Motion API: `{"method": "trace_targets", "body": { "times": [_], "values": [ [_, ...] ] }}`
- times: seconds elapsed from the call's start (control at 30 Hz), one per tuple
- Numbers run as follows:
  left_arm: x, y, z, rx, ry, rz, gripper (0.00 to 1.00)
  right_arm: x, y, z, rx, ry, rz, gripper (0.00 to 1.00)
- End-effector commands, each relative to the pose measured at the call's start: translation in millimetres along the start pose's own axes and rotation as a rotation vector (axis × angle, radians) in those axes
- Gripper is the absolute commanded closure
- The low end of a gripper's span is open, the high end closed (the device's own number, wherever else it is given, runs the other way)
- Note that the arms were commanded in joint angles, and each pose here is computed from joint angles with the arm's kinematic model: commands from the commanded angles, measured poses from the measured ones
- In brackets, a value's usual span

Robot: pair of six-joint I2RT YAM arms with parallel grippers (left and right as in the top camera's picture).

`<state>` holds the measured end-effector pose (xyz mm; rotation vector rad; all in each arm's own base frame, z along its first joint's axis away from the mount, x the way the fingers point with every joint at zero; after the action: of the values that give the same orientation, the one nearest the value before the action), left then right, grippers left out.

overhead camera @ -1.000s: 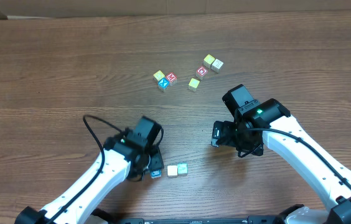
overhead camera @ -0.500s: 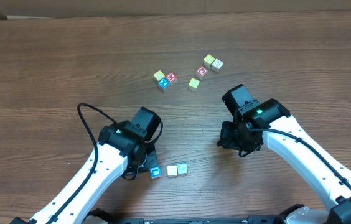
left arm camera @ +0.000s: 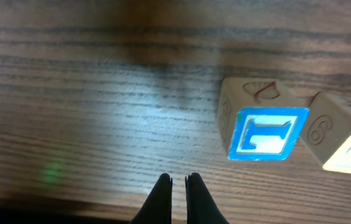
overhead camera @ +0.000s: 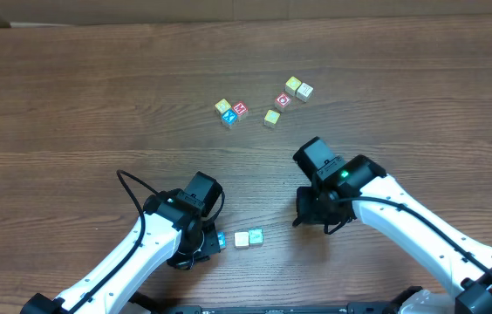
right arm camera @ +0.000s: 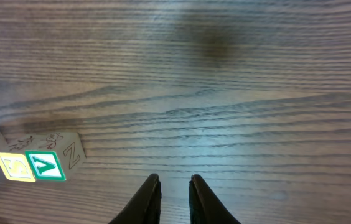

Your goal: Flip 5 blocks

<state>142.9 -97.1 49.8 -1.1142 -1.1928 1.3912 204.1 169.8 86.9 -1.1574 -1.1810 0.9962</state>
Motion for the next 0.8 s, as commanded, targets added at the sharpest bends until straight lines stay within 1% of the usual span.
{"method": "trace_targets", "body": {
  "times": [0.0,0.2,0.43,0.77],
  "values": [
    [-2,3,1,0.01,-0.02,0.013,0.96,1,6,9,0.002,-0.003,-0.006,0.82],
    [-5,15,-5,0.032,-0.023,-0.001,0.96,2,17,19,0.013,-0.031,-0.009,0.82],
    [6,28,-13,0.028,-0.028,-0.097,0.96,3,18,20,0.012,-0.047,-0.011,0.82],
    [-6,30,-31,-0.046,0.009,-0.046,0.96,9,18,17,0.0,-0.059,-0.042,0.81]
  ]
}}
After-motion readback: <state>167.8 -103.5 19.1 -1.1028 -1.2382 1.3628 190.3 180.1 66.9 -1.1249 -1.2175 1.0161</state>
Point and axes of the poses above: each gripper's point midway between its finger pads, its own y axis out along the fingers, its own x axis along the line the jaws close on, z = x × y, the point moved 2 cm from there along -y, back along the fingers, and after that the axes turned 8 degrees about y, right-handed, at the moved point
